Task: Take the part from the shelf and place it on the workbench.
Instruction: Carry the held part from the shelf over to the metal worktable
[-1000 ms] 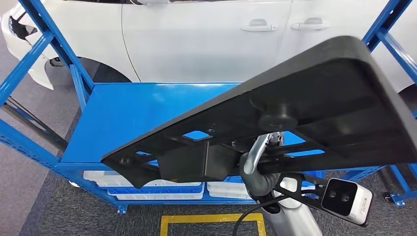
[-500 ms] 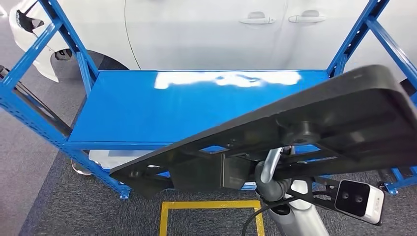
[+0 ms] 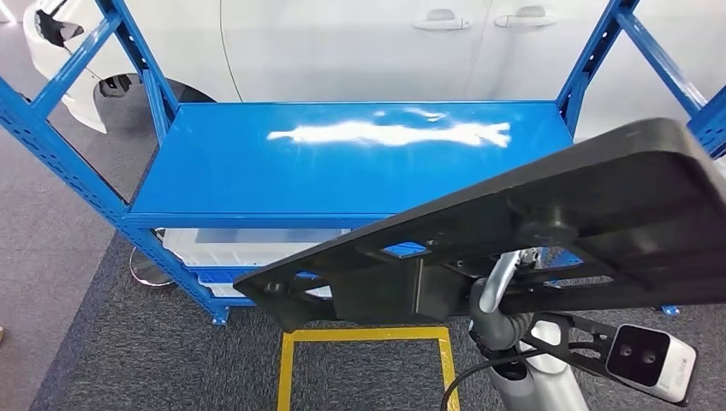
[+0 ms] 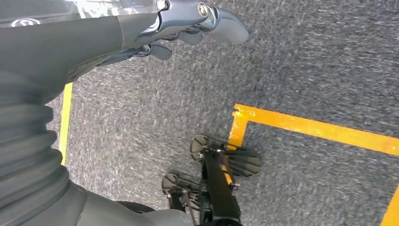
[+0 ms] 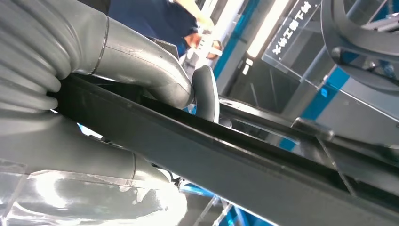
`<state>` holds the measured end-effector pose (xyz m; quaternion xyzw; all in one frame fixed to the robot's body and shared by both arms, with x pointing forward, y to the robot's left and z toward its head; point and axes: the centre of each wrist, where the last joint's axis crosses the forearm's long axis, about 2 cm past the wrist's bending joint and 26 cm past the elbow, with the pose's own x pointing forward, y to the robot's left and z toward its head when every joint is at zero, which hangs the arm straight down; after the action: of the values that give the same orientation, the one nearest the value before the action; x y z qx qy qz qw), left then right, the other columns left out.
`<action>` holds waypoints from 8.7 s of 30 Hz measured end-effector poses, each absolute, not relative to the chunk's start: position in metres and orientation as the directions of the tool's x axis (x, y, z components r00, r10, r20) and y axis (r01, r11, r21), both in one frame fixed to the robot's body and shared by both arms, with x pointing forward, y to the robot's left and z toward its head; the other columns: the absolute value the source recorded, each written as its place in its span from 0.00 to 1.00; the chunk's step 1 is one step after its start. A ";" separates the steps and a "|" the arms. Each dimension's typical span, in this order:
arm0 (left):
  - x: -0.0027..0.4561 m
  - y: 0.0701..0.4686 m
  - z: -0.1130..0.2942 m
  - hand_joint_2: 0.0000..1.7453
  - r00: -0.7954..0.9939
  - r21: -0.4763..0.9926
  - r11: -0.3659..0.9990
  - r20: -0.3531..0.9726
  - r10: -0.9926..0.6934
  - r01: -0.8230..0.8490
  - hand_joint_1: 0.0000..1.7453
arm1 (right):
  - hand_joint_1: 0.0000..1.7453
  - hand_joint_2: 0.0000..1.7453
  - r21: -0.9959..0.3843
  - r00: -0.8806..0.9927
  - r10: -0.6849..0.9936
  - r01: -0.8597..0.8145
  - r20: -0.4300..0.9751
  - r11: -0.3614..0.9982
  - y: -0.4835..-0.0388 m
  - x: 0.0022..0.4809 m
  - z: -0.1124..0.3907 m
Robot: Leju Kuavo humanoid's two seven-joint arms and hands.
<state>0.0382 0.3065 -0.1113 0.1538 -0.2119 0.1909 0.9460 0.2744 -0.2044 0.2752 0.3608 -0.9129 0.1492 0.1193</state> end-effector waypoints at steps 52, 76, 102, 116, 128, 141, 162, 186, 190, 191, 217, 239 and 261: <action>0.040 0.304 -0.111 1.00 0.840 0.179 0.896 0.458 0.289 -0.406 0.00 | 1.00 1.00 -0.220 -0.695 -0.651 -0.717 0.306 0.662 -0.214 0.279 0.286; 0.038 0.321 -0.110 1.00 0.856 0.296 0.839 0.403 0.323 -0.456 0.00 | 1.00 1.00 -0.290 -0.775 -0.564 -0.631 0.285 0.720 -0.218 0.268 0.292; 0.036 0.312 -0.111 1.00 0.865 0.204 0.876 0.364 0.346 -0.436 0.00 | 1.00 1.00 -0.284 -0.795 -0.528 -0.602 0.298 0.746 -0.206 0.250 0.282; 0.038 0.302 -0.112 1.00 0.875 0.188 0.888 0.345 0.340 -0.420 0.00 | 1.00 1.00 -0.327 -0.796 -0.538 -0.604 0.277 0.727 -0.211 0.248 0.290; 0.041 0.305 -0.111 1.00 0.869 0.209 0.883 0.372 0.326 -0.420 0.00 | 1.00 1.00 -0.356 -0.792 -0.553 -0.611 0.261 0.707 -0.214 0.249 0.297; 0.039 0.313 -0.111 1.00 0.848 0.203 0.877 0.421 0.323 -0.435 0.00 | 1.00 1.00 -0.357 -0.786 -0.551 -0.618 0.280 0.700 -0.226 0.244 0.291; 0.037 0.333 -0.110 1.00 0.868 0.253 0.861 0.364 0.338 -0.442 0.00 | 1.00 1.00 -0.313 -0.815 -0.548 -0.579 0.188 0.753 -0.228 0.261 0.318; 0.038 0.323 -0.111 1.00 0.863 0.210 0.880 0.385 0.327 -0.426 0.00 | 1.00 1.00 -0.325 -0.826 -0.507 -0.563 0.245 0.760 -0.246 0.258 0.303; 0.038 0.323 -0.111 1.00 0.859 0.207 0.877 0.389 0.334 -0.434 0.00 | 1.00 1.00 -0.323 -0.832 -0.498 -0.555 0.245 0.767 -0.248 0.258 0.303; 0.038 0.323 -0.111 1.00 0.859 0.207 0.877 0.389 0.334 -0.434 0.00 | 1.00 1.00 -0.323 -0.832 -0.498 -0.555 0.245 0.767 -0.248 0.258 0.303; 0.036 0.309 -0.112 1.00 0.838 0.161 0.873 0.403 0.368 -0.460 0.00 | 1.00 1.00 -0.337 -0.804 -0.551 -0.595 0.224 0.730 -0.218 0.264 0.312; 0.039 0.310 -0.111 1.00 0.824 0.148 0.860 0.402 0.399 -0.488 0.00 | 1.00 1.00 -0.273 -0.748 -0.598 -0.662 0.288 0.698 -0.212 0.271 0.296; 0.043 0.301 -0.111 1.00 0.825 0.110 0.872 0.399 0.400 -0.476 0.00 | 1.00 1.00 -0.216 -0.738 -0.569 -0.660 0.362 0.719 -0.196 0.321 0.301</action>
<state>0.0430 0.3013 -0.1113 0.1027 -0.1853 0.2307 0.9497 0.3206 -0.1964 0.3008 0.3353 -0.9171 0.1673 0.1361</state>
